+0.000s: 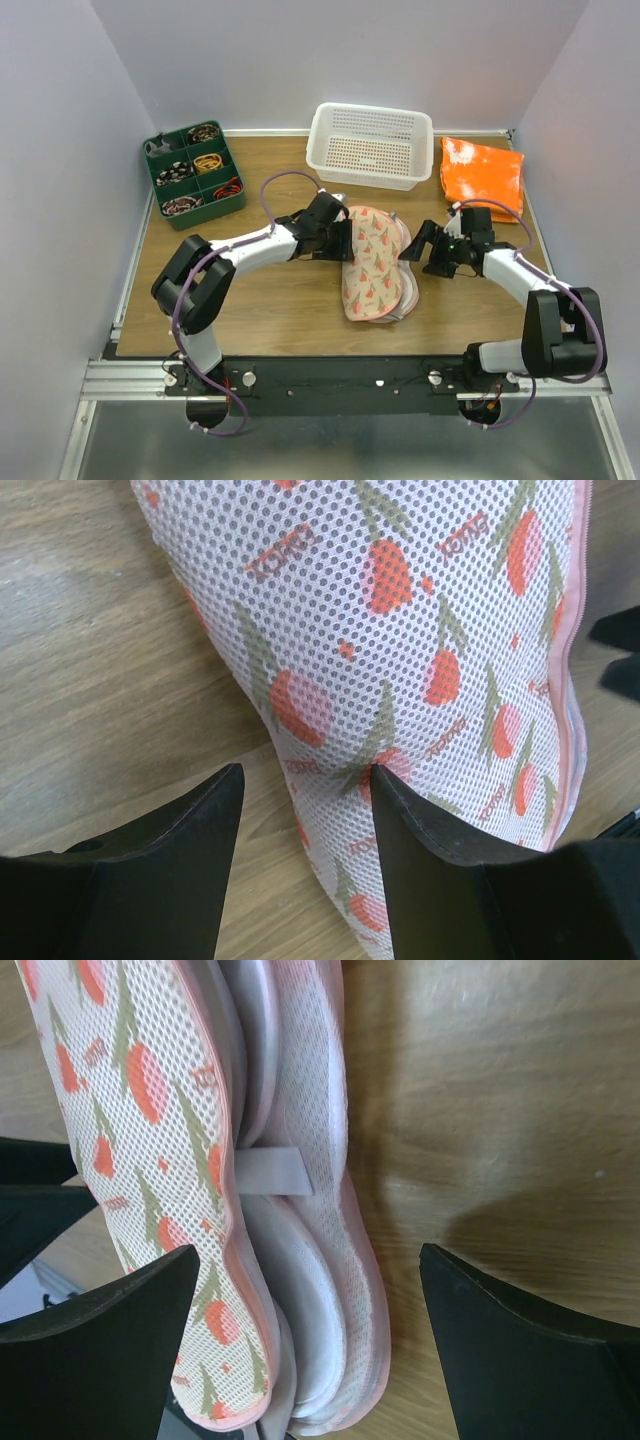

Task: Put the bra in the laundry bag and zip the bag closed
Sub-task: Zip the zipper on the laundry bag.

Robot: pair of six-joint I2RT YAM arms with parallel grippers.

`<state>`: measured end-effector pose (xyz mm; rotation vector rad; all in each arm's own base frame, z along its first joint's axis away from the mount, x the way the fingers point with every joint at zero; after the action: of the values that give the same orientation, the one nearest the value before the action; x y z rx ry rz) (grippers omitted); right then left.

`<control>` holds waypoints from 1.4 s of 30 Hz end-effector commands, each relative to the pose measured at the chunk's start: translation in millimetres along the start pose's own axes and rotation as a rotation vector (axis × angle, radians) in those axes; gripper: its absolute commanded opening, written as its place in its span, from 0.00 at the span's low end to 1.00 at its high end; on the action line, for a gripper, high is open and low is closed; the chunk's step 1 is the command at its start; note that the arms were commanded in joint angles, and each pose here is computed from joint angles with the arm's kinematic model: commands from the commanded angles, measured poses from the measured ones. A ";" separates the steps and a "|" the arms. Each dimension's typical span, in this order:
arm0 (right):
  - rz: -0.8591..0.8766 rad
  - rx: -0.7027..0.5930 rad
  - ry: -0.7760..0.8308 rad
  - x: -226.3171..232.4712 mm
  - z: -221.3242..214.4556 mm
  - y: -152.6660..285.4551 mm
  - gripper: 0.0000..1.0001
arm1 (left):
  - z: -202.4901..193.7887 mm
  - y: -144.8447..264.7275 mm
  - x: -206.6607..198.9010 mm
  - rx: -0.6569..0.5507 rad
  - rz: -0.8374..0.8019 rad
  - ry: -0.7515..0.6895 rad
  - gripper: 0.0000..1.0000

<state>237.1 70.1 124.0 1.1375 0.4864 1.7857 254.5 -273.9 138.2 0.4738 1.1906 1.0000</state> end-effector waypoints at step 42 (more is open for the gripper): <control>0.079 0.012 0.006 -2.5 -19.1 -11.8 0.73 | 4.4 -20.2 -25.8 0.024 -0.132 0.051 0.62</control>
<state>229.6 75.7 109.4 1.1614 0.4273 1.8688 262.8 -294.4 131.2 0.3917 1.2652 0.9093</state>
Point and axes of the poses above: each gripper's point midway between its finger pads, its own y axis back along the fingers, its own x axis along the line the jaws close on, z = x × y, the point moved 9 cm from there along y, back along the fingers, and after that the axes turned 15 degrees about y, right-handed, at the moved point
